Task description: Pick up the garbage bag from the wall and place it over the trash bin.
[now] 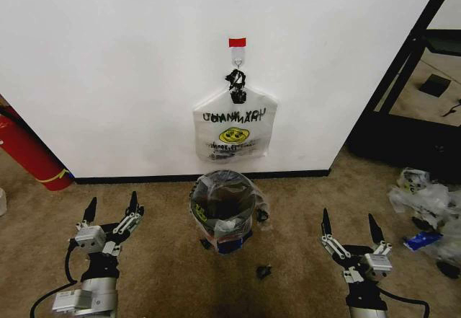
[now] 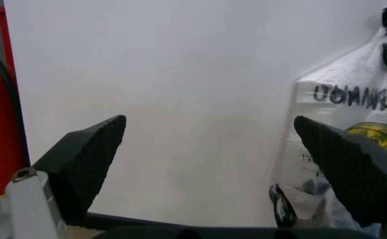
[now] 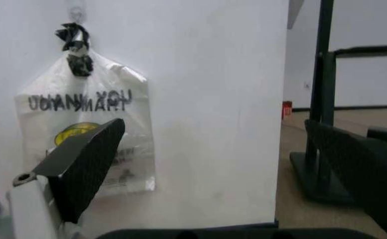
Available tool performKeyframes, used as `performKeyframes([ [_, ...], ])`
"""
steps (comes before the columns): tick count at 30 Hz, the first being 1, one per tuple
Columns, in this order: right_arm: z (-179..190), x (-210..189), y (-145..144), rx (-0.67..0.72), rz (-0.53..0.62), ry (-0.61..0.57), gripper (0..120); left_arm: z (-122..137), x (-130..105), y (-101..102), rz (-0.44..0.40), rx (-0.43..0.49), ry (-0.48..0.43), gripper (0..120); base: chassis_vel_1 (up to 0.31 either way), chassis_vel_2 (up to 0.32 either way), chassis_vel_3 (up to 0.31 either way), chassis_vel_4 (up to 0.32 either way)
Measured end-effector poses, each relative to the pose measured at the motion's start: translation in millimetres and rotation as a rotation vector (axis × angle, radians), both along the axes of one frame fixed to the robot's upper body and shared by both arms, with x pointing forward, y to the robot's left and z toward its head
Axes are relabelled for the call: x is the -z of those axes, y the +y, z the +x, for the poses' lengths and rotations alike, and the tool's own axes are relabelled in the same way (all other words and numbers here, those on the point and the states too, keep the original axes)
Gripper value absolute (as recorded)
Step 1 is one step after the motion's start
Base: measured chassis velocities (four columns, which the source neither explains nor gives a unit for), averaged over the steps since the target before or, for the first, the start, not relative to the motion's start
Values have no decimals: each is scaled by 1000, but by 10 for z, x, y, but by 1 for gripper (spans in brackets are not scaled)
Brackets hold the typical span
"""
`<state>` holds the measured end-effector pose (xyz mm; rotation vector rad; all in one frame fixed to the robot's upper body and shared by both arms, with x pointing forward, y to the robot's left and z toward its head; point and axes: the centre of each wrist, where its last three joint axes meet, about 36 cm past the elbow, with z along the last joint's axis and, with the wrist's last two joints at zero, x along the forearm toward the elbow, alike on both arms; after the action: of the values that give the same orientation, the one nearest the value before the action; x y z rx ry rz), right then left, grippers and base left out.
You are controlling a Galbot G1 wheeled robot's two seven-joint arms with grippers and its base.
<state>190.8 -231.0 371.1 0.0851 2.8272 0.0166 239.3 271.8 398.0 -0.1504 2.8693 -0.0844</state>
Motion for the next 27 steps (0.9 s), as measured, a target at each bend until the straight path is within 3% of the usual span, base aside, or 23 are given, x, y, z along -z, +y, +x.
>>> performKeyframes([
  [7, -32, 43, 70, -30, -47, -15, 100, -4, 44, -142, 15, 32, -4, 99, 0, 0, 0, 0],
  [27, -2, 6, 198, -41, -54, -37, 100, -49, 115, -188, 50, 53, -7, 99, 0, 0, 0, 0],
])
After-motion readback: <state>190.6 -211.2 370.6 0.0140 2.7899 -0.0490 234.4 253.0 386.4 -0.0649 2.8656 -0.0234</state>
